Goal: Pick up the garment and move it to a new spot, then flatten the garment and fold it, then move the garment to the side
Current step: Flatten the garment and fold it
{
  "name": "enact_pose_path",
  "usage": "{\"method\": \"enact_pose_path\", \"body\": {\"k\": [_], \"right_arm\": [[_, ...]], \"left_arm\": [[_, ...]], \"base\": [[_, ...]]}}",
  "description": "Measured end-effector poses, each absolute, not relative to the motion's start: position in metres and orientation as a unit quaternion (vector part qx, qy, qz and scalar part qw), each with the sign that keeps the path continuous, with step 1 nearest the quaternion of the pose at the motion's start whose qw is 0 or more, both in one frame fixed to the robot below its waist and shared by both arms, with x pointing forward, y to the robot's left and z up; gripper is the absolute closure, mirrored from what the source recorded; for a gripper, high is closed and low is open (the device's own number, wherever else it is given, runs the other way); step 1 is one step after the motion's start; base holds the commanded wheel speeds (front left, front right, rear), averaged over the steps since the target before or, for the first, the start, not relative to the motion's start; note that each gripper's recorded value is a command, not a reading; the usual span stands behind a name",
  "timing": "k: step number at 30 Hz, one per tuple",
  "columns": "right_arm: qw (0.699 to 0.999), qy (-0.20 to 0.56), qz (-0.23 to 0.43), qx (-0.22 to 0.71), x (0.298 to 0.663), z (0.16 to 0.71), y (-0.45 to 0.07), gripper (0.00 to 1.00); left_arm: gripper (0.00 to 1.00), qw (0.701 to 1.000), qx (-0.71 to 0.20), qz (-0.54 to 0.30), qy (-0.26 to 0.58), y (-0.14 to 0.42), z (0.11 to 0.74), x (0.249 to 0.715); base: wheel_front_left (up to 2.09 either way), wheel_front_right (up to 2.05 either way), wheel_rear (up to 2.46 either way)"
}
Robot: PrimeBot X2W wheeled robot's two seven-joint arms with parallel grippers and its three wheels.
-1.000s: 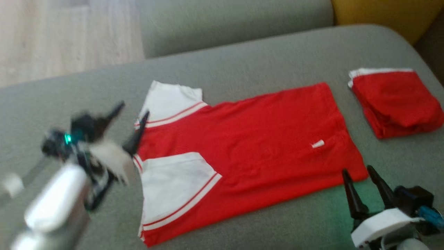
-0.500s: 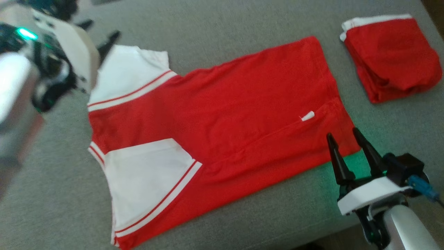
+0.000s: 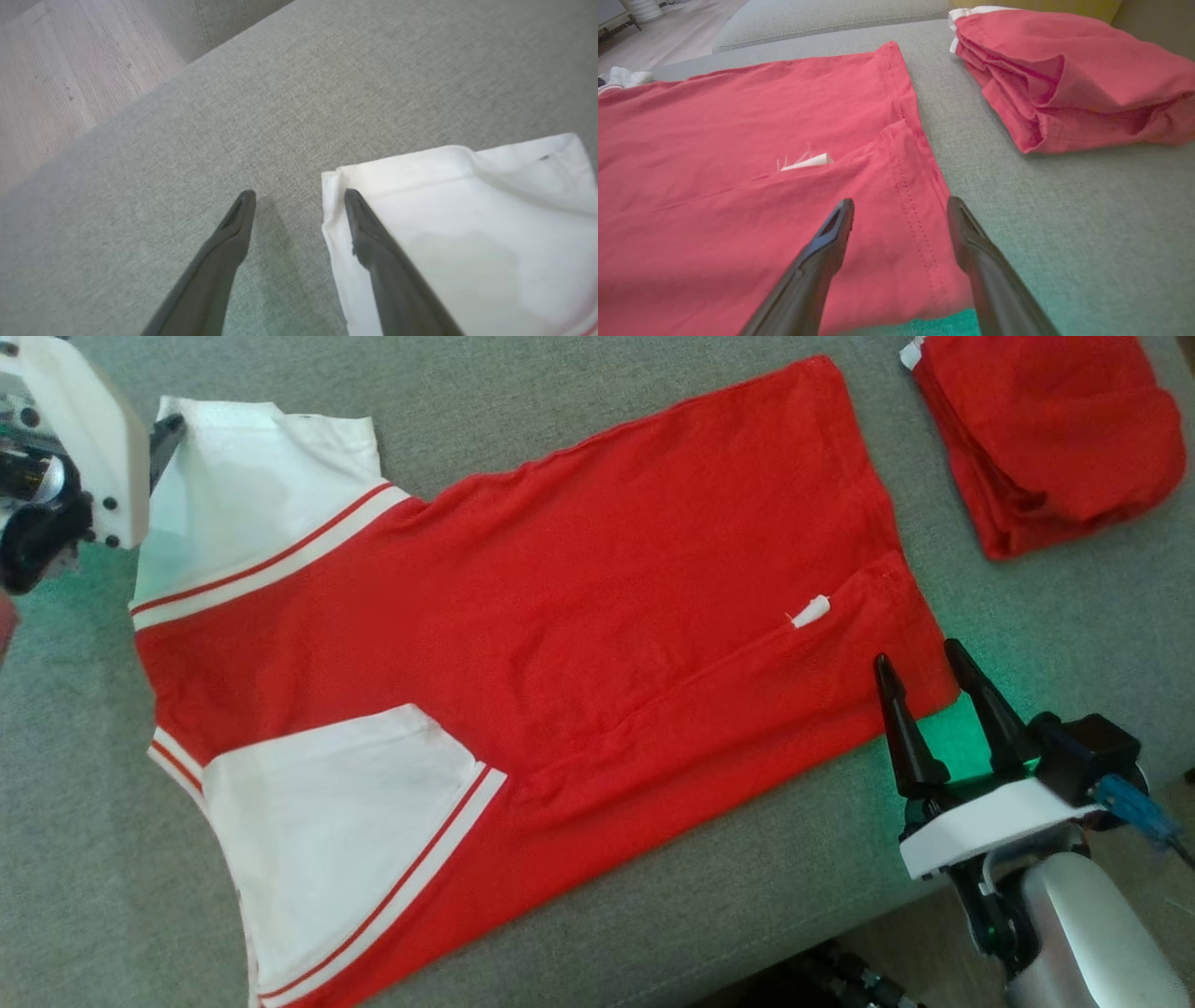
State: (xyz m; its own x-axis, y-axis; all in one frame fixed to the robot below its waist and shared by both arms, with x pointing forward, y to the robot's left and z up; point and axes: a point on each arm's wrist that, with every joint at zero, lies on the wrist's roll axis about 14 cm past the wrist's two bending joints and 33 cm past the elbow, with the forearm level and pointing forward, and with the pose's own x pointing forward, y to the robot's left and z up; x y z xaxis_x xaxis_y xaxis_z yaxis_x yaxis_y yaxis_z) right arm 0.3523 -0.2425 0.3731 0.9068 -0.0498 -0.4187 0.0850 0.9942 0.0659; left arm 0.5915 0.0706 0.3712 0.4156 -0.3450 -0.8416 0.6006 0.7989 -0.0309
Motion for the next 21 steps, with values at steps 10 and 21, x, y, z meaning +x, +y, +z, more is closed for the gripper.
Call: {"method": "enact_pose_path", "body": {"k": [10,21], "right_arm": [[0.977,0.208,-0.04,0.039,0.361,0.373,-0.247,0.0],[0.978,0.194,-0.022,0.076,0.393,0.385,-0.235,0.0]], "left_arm": [[0.25,0.823,0.135,-0.298,0.464,0.061,0.364,0.592],[1.0,0.818,0.134,-0.353,0.434,0.038,0.371,0.579]], "base": [[0.0,0.0,0.0],[0.0,0.0,0.0]]}}
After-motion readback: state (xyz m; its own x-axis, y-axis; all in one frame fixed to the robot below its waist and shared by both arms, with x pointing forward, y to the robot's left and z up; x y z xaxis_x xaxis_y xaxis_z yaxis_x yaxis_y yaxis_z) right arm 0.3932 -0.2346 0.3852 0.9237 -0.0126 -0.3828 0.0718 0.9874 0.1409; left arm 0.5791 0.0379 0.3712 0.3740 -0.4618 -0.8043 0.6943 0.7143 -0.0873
